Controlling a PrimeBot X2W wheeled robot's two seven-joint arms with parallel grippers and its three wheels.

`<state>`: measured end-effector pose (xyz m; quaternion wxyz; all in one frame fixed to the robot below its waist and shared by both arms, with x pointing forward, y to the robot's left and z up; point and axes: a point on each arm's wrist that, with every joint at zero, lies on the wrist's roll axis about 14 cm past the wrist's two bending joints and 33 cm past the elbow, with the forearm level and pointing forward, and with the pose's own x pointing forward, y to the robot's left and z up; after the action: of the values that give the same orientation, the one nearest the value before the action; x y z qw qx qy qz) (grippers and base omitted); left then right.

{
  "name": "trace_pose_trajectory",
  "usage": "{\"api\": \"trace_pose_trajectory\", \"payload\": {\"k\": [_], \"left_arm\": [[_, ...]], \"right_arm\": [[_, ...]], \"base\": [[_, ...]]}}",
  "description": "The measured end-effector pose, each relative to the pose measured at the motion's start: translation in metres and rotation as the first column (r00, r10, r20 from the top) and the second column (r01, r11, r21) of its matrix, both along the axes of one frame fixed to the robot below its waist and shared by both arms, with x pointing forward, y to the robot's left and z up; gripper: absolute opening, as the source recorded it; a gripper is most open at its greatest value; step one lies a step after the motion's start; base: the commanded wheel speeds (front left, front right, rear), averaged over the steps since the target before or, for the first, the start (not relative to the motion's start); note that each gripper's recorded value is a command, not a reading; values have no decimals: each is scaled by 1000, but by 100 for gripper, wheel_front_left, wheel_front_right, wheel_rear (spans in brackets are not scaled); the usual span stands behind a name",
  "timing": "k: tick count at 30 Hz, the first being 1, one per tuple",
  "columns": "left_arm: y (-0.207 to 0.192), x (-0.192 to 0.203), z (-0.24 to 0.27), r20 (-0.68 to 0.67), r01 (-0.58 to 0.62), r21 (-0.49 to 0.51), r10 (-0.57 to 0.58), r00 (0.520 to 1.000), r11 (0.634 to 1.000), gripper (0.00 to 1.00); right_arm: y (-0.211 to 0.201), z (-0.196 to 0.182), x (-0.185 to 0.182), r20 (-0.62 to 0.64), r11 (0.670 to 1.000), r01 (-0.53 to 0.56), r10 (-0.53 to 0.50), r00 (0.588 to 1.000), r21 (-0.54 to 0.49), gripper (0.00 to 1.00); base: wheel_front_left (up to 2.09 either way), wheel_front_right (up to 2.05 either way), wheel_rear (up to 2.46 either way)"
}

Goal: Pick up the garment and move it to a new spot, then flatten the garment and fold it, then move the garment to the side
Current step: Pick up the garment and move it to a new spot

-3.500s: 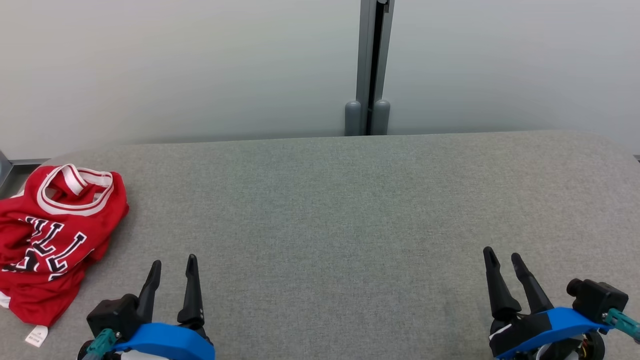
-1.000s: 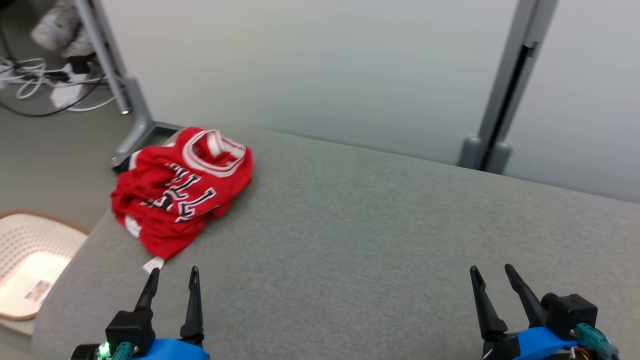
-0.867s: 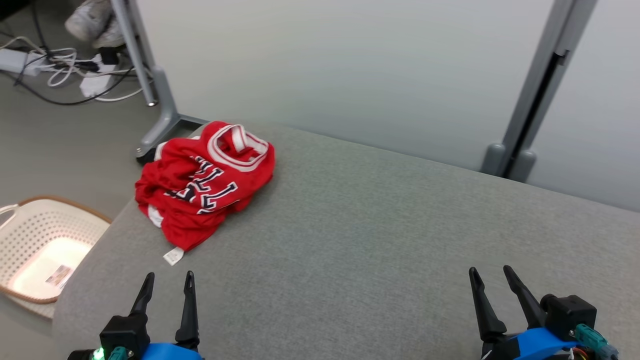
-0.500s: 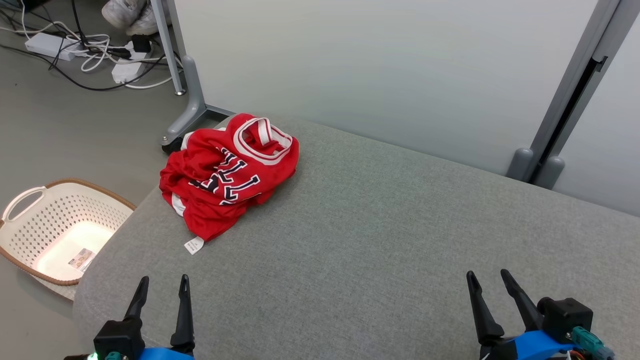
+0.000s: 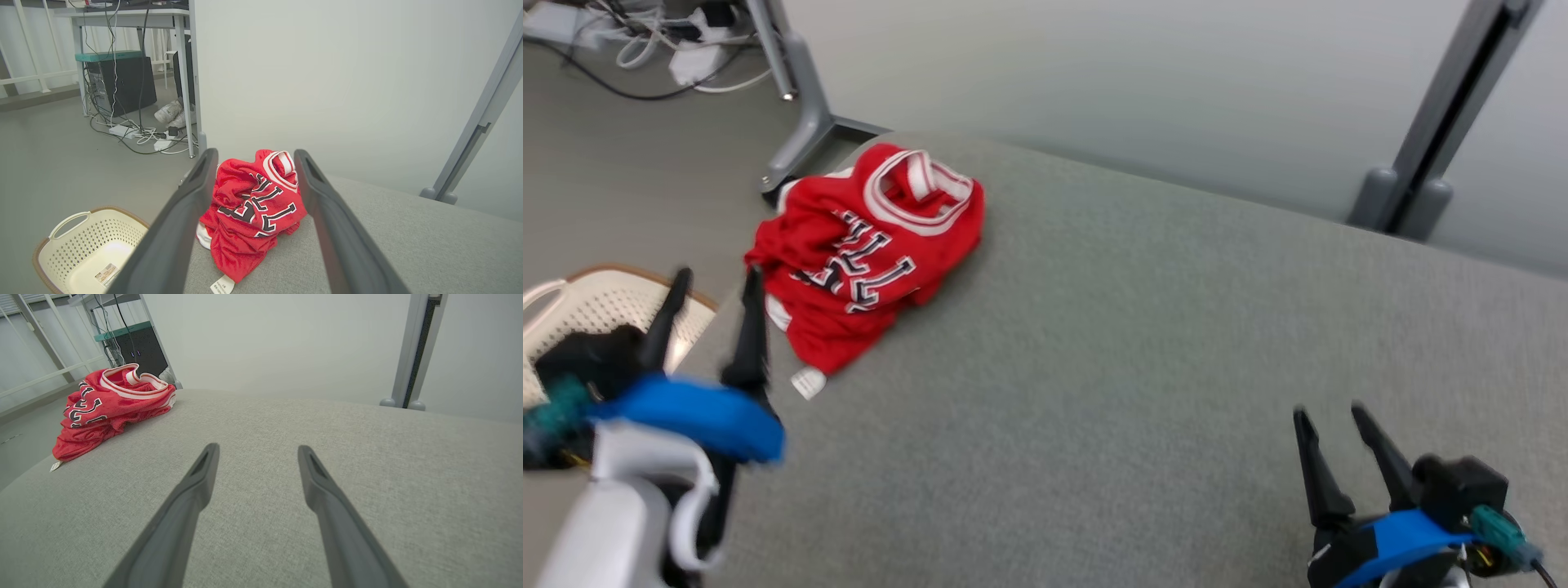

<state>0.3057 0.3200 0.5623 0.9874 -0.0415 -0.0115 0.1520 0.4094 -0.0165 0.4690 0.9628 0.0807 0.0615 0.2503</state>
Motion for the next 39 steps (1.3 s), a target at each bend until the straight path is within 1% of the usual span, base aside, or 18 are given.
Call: {"api": "trace_pose_trajectory", "payload": {"k": [3, 6, 9, 12, 14, 17, 20, 22, 25, 26, 27, 29, 32, 35, 37, 39], "left_arm": [[18, 33, 13, -56, 2, -25, -3, 998, 1000, 100], [46, 62, 8, -171, -28, -30, 22, 985, 999, 100], [62, 98, 0, -230, -53, -93, 30, 973, 994, 100], [69, 130, -28, -323, -78, -162, 22, 946, 984, 100], [70, 144, -49, -367, -112, -243, 16, 930, 964, 100], [67, 154, -91, -483, -163, -305, -5, 876, 938, 100], [63, 158, -124, -558, -193, -350, -39, 829, 917, 100], [59, 162, -141, -583, -212, -374, -51, 811, 903, 100], [37, 166, -163, -612, -221, -426, -100, 784, 877, 100], [34, 163, -170, -630, -228, -430, -109, 769, 873, 67], [33, 159, -175, -645, -230, -426, -116, 755, 875, 0], [36, 159, -171, -638, -222, -409, -103, 763, 885, 0], [36, 167, -145, -586, -155, -378, -106, 803, 913, 0], [34, 177, -101, -496, -46, -339, -137, 858, 940, 0], [29, 181, -69, -443, 40, -288, -170, 880, 957, 0], [21, 184, -32, -382, 121, -237, -207, 901, 964, 0]], "right_arm": [[-7, -5, 13, -3, 1000, 25, -25, 1000, 3, 100], [-18, -13, 24, -16, 998, 58, -58, 998, 0, 100], [-37, -21, 37, -26, 994, 112, -112, 993, -9, 100], [-61, -33, 49, -37, 984, 176, -177, 984, -28, 100], [-74, -41, 53, -46, 977, 206, -208, 977, -47, 100], [-92, -52, 54, -64, 966, 248, -253, 965, -72, 100], [-106, -56, 56, -67, 956, 280, -286, 956, -84, 100], [-112, -60, 56, -74, 951, 295, -302, 950, -90, 100], [-120, -60, 54, -75, 945, 314, -321, 944, -90, 100], [-122, -60, 53, -76, 944, 319, -326, 942, -88, 100], [-125, -59, 52, -75, 941, 329, -335, 939, -84, 100], [-128, -55, 50, -68, 938, 338, -343, 937, -77, 100], [-131, -44, 46, -47, 934, 352, -355, 934, -60, 100], [-132, -31, 39, -23, 933, 358, -359, 933, -38, 100], [-131, -18, 36, 2, 933, 359, -359, 933, -18, 100], [-129, -6, 33, 28, 935, 355, -355, 934, -3, 100]], "base": [[0, 0, 0], [0, 0, 0], [0, 0, 0], [0, 0, 0], [0, 0, 0], [0, 0, 0], [0, 0, 0], [0, 0, 0], [0, 0, 0], [0, 0, 0], [0, 0, 0], [0, 0, 0], [0, 0, 0], [0, 0, 0], [0, 0, 0], [0, 0, 0]]}}
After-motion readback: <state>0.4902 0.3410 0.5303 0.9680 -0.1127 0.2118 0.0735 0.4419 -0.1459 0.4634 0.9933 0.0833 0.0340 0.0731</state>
